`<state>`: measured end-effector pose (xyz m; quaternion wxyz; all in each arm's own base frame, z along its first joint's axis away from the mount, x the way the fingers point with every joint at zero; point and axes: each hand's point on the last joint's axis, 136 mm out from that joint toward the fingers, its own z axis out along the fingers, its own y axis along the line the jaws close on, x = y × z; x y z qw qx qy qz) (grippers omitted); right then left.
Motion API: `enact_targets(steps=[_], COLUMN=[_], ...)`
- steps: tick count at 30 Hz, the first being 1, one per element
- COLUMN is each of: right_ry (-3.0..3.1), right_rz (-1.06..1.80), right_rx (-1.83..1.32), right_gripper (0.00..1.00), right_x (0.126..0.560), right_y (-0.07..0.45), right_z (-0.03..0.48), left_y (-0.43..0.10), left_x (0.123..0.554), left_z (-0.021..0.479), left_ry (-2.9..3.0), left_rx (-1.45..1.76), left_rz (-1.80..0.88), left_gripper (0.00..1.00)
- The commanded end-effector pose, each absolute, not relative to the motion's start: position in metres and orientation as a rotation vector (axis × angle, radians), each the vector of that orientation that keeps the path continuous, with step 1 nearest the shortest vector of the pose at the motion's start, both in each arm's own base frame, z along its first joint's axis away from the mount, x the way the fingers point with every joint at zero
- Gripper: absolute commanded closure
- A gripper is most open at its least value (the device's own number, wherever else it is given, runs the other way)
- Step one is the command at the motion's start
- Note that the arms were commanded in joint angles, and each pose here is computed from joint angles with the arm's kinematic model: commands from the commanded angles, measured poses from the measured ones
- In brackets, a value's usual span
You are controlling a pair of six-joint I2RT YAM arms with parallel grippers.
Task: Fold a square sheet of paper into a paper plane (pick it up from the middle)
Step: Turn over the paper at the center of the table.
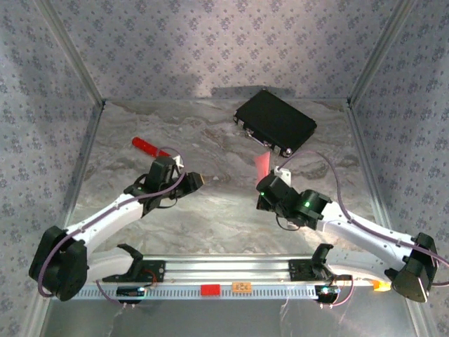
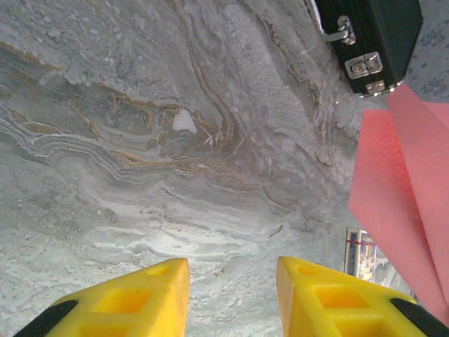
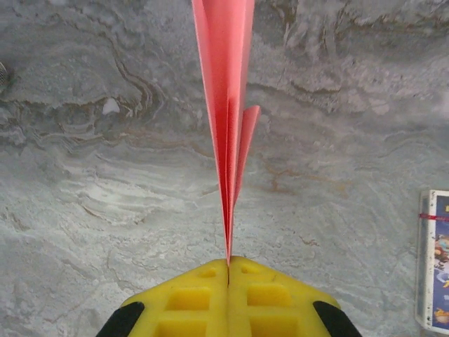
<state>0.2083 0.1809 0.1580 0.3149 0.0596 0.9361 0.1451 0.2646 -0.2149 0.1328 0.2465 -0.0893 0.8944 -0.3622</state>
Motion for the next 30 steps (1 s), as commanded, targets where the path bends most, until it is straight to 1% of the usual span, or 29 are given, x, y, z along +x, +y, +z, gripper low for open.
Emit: enact_targets(steps=[1,5,8,14,19,21,25,30], right_ry=[2.419,2.401,2.392,2.366,2.345,2.350,2.351,2.347], right_rz=[0.292,0.249,0.201,0.048,-0.083,-0.143,-0.252,-0.421], right_rx=[0.122,0.079,0.044,-0.122,-0.211,-0.235,-0.321,-0.419], right_gripper=[0.97,0.97,0.97,0.97,0.97,0.97,0.97,0.97], right_x=[0.211,0.215,0.218,0.220,0.224,0.225,0.228,0.228], right_y=[0.167,0.167,0.168,0.168,0.166,0.165,0.171,0.177], right_z=[0.173,0.178,0.181,0.182,0.181,0.178,0.173,0.164], left_y=[-0.203,-0.189,-0.177,-0.150,-0.126,-0.122,-0.116,-0.118], left_x=[0.260,0.258,0.257,0.251,0.246,0.246,0.247,0.242], left_z=[0.135,0.139,0.142,0.143,0.140,0.141,0.142,0.132], left_ry=[2.432,2.404,2.379,2.363,2.297,2.267,2.262,2.304], left_rx=[-0.222,-0.218,-0.230,-0.295,-0.394,-0.408,-0.432,-0.439], left_rz=[-0.920,-0.859,-0.815,-0.731,-0.688,-0.695,-0.693,-0.713], left_gripper=[0.63,0.62,0.57,0.52,0.38,0.34,0.32,0.31])
